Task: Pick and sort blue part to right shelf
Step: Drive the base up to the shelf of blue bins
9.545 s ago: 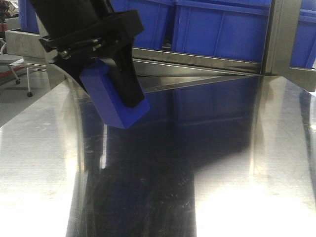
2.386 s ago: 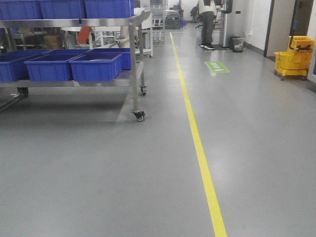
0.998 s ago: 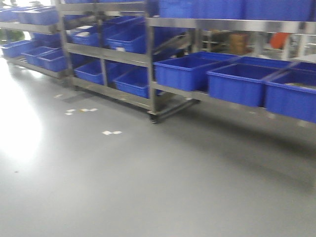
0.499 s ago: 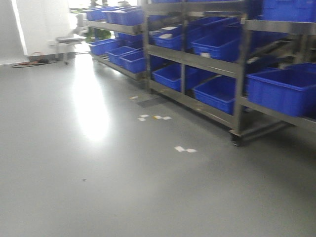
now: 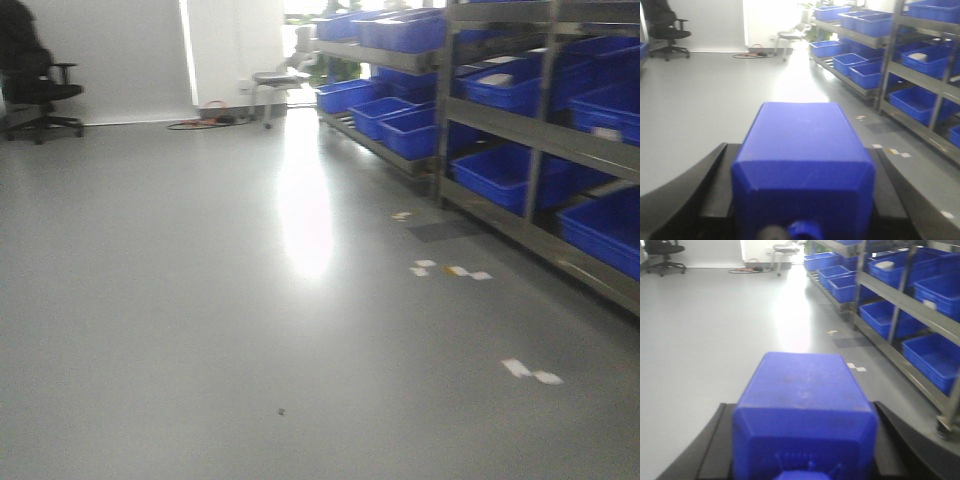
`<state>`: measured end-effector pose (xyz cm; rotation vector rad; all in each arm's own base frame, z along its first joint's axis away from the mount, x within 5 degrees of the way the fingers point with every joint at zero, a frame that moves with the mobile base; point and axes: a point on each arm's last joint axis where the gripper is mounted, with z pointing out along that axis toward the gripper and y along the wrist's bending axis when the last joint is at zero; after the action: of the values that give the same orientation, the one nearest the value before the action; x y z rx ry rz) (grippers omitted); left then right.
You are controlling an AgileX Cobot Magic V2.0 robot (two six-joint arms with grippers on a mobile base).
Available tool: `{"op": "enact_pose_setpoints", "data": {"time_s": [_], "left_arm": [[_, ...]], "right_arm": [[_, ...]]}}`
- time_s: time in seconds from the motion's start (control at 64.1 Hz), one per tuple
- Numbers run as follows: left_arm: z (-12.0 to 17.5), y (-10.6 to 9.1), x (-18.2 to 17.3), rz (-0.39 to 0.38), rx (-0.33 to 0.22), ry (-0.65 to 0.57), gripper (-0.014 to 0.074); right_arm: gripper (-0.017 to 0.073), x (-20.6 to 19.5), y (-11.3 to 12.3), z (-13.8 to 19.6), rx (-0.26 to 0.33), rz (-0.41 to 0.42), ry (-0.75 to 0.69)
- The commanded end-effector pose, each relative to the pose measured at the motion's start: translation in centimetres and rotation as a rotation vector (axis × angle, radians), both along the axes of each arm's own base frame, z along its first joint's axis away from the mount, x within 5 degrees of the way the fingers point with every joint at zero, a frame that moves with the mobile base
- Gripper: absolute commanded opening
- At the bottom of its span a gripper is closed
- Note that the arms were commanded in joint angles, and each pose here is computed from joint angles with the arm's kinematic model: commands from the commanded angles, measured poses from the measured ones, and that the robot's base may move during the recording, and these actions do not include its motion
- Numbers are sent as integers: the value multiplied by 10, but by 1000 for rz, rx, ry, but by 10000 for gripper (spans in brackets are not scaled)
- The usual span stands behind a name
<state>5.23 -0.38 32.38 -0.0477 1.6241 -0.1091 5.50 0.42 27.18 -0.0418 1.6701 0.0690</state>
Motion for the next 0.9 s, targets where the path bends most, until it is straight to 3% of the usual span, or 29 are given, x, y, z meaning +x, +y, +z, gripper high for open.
{"op": "enact_pose_setpoints", "data": {"time_s": [0.0, 0.889], "left_arm": [[17, 1, 0, 7, -17, -106, 386], [17, 1, 0, 7, -17, -106, 386]], "right_arm": [[404, 0, -1, 17, 1, -7, -112], [404, 0, -1, 17, 1, -7, -112]]}}
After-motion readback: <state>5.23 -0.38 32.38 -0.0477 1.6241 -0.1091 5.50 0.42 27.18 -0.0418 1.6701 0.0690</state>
